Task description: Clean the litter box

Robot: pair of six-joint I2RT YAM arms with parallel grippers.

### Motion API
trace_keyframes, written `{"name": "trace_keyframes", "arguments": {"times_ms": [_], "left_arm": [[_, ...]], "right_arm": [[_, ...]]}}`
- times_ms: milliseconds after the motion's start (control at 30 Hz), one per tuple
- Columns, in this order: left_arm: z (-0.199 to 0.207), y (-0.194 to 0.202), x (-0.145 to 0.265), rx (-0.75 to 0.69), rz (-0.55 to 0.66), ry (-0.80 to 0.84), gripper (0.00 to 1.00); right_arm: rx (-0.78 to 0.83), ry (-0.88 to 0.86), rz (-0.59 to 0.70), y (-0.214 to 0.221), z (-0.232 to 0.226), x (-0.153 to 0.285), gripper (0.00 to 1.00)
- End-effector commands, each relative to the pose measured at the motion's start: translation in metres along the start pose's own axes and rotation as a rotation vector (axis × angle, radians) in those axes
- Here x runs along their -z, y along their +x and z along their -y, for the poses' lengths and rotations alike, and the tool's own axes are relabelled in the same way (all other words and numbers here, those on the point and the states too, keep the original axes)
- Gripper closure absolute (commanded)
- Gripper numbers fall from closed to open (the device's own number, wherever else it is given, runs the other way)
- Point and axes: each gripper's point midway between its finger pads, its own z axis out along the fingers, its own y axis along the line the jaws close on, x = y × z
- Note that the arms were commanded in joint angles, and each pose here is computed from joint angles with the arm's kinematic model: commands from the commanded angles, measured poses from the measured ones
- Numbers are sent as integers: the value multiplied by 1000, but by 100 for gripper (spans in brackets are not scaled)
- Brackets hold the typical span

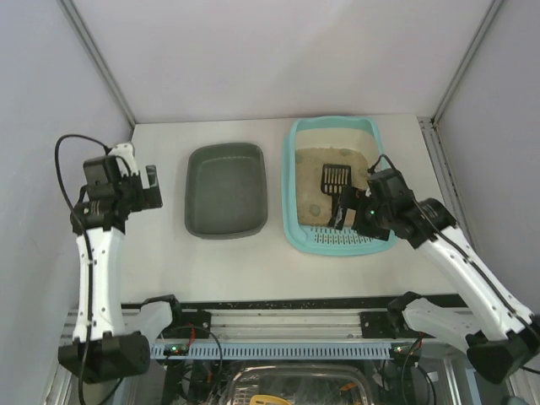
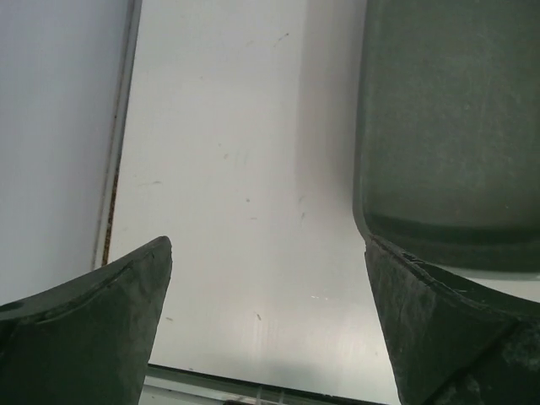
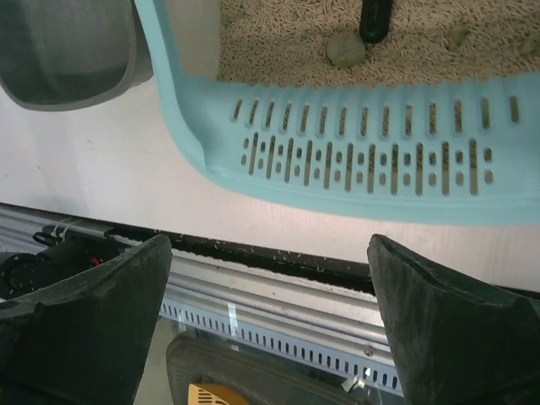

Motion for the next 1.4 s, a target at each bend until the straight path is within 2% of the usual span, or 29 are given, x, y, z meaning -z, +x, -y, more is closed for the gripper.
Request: {"name": "trace_keyframes", "arguments": {"times_ms": [0,133,267,367,467,533,567,633,700,800,1000,1167,1267,1367], "left_arm": [[13,12,18,46,43,89,0],[9,-10,18,3,69,78,0],[11,-74,15,-130,174,12,0],[32,-121,18,-234,315,11,0],[59,-153,29,-213,483,104,0],[74,-163,30,-148,519,175,0],[82,-161,21,-82,488,208,0],[102,-150,4,-45,411,298,0],[126,-134,-16,-25,340,399,0],[149,-128,-38,32,309,489,0],[192,-160,-66,89,248,645,0],[219,-197,-81,100,242,667,0],[228,-206,-88,132,230,682,0],[234,-215,-88,139,244,685,0]], "right_arm": [[65,-123,45,-33,-39,-10,0],[121,-106,61,-52,-45,-16,0],[114,11,149,-79,-28,-19,0],[116,81,219,-95,-14,-24,0],[115,138,239,-106,-4,-32,5],[101,134,177,-103,-1,-40,12],[95,131,124,-97,1,-47,15],[83,146,46,-82,8,-65,17],[86,169,15,-68,18,-86,18],[78,212,5,-66,27,-107,23],[70,317,6,-76,45,-139,31],[80,361,-36,-71,58,-175,38],[104,387,-44,-72,65,-189,49],[110,395,-51,-76,73,-200,52]]}}
